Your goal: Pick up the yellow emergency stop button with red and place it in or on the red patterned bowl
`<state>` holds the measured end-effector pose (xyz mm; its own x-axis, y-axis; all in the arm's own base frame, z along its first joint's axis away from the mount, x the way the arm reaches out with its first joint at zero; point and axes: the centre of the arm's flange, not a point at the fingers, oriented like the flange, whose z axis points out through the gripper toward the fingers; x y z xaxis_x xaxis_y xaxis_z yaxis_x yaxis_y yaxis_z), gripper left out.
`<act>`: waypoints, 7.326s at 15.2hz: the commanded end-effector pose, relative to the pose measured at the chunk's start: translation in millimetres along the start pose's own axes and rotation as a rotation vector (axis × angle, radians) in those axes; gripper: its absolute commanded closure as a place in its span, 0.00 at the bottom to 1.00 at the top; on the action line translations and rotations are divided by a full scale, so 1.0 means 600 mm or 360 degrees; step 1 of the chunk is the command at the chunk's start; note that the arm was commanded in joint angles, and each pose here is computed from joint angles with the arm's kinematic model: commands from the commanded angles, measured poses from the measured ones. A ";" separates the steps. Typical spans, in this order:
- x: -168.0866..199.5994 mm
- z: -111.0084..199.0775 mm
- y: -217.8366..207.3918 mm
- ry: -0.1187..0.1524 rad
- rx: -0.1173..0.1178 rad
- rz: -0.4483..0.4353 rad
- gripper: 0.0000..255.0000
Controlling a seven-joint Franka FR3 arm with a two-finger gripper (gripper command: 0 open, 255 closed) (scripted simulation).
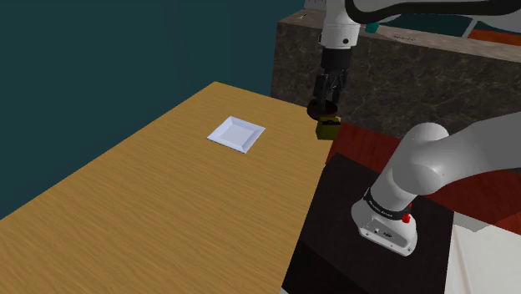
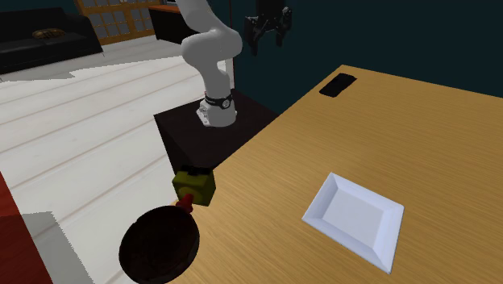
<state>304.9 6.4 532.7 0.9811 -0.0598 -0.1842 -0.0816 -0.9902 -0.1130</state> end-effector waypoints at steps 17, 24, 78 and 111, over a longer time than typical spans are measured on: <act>0.158 0.178 0.208 0.0185 -0.0193 0.0520 0.00; 0.210 0.242 0.319 0.0265 -0.0278 0.0747 0.00; 0.255 0.277 0.573 0.0424 -0.0444 0.1195 1.00; 0.403 0.163 0.756 0.0424 -0.0444 0.1195 1.00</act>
<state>488.1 -444.6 346.8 0.6947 -0.7080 0.1267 -0.7171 -0.6678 0.1996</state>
